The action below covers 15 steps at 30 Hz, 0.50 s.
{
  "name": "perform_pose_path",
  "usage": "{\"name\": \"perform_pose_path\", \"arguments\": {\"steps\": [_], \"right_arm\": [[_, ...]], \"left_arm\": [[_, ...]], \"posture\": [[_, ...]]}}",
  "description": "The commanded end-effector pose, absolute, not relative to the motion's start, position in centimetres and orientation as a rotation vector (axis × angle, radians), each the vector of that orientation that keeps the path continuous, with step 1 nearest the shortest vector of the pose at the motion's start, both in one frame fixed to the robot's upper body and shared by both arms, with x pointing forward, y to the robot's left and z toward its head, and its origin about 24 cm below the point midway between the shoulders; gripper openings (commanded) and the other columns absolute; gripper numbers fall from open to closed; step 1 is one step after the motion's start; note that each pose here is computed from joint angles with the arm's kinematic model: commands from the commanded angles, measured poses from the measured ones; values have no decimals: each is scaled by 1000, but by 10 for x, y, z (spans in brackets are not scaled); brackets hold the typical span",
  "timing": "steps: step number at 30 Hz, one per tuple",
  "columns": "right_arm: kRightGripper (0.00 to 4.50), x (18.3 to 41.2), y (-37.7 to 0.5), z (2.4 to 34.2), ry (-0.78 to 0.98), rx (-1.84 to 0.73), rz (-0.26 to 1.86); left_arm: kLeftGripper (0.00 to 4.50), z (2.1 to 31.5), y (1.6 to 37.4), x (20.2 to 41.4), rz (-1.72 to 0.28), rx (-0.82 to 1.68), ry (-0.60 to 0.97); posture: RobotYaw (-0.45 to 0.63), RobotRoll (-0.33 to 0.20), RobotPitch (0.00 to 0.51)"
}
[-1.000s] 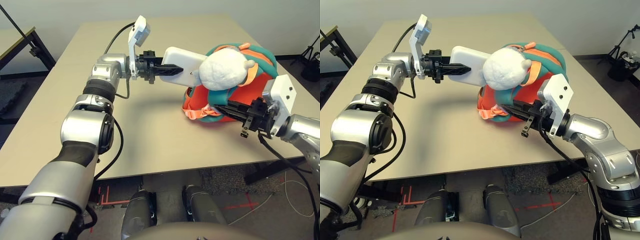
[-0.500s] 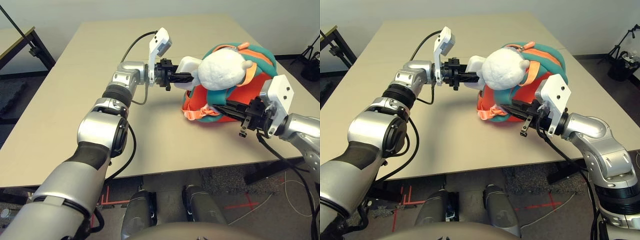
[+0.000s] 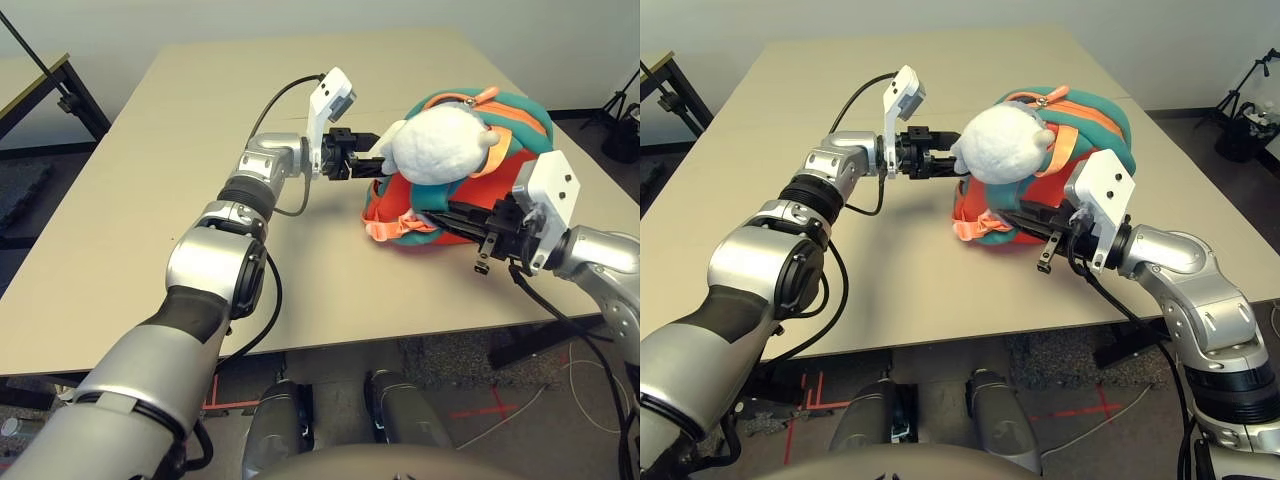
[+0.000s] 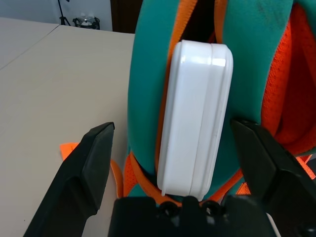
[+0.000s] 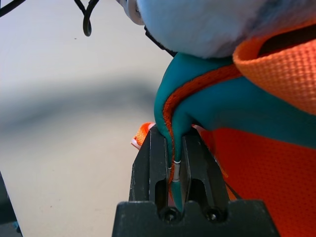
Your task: Put the pencil case into the backpack and zip it.
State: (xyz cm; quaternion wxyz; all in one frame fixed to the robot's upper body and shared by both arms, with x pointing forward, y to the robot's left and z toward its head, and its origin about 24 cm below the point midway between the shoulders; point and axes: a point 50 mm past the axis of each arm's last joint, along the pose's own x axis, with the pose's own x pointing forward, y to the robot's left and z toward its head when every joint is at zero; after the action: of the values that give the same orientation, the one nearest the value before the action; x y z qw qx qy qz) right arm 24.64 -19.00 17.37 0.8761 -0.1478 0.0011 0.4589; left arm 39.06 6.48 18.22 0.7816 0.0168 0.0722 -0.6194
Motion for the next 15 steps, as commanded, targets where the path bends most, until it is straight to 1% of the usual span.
{"name": "perform_pose_path", "arguments": {"steps": [1, 11, 15], "right_arm": [[34, 247, -182, 173, -14, -306, 1015], [34, 250, -182, 171, -11, -303, 1021], [34, 250, -183, 171, -8, -305, 1025]], "left_arm": [[4500, 189, 74, 391, -1345, 23, 147], [4500, 222, 113, 389, -1372, -84, 67], [4500, 225, 124, 385, -1378, -93, 71]], "posture": [[-274, 0, 54], [-257, 0, 57], [-250, 0, 58]]}}
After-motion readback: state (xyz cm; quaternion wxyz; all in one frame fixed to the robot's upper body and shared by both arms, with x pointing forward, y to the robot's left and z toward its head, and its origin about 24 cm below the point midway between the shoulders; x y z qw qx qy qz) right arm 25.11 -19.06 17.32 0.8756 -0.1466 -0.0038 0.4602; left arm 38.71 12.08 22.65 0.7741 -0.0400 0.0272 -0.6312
